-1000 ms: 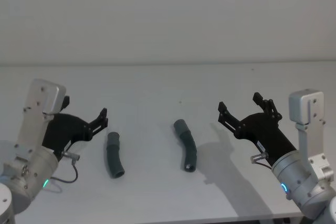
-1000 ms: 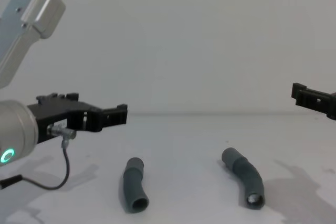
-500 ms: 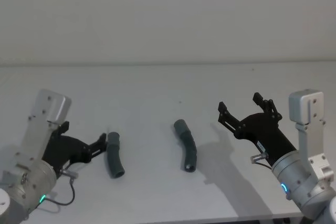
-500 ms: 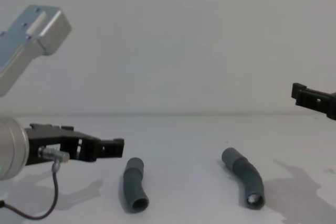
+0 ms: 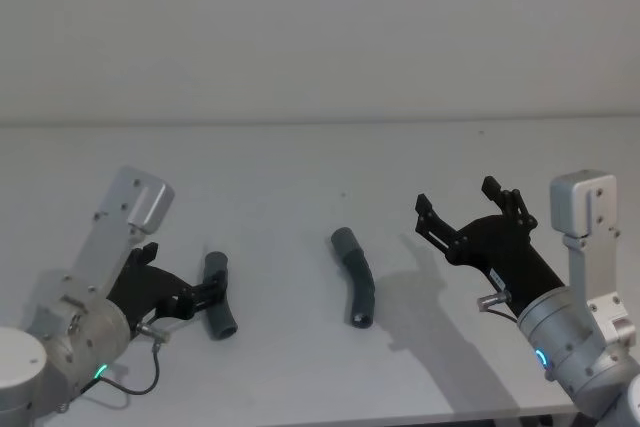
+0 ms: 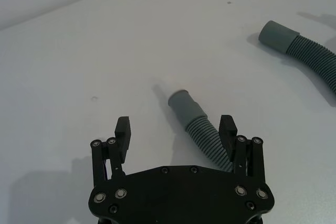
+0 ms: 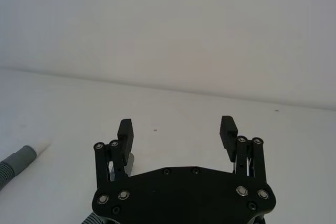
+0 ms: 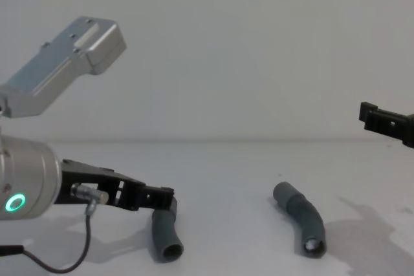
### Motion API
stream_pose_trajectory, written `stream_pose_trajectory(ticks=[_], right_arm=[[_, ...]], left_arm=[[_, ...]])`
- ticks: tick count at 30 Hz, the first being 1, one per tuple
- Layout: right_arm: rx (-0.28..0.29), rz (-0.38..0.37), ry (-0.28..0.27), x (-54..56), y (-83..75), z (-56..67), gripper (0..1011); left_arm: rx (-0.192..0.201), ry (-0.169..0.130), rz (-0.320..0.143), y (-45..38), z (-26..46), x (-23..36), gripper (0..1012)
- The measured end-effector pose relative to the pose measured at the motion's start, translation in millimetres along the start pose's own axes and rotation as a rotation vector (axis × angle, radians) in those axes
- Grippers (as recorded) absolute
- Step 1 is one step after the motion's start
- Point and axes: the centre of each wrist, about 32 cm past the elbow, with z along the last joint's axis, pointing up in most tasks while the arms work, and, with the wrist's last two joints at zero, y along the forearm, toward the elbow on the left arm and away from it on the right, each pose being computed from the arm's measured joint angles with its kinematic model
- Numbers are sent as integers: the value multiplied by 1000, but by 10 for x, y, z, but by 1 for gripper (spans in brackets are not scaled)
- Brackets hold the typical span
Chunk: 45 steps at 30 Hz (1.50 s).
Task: Use both hands to pick up one end of the pipe from the table, align the ends, and insert them.
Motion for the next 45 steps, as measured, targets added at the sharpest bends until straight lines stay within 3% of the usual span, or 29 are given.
stream_pose_trajectory(ticks=[11, 27, 45], right_arm=[[0, 0, 0, 0, 0, 0, 1004], [0, 0, 0, 0, 0, 0, 1003], [0, 0, 0, 0, 0, 0, 1004]], left_arm=[[37, 12, -15, -113, 31, -36, 1001], [66, 68, -11, -307, 36, -95, 1001], [83, 79, -33, -443, 113, -118, 1001]])
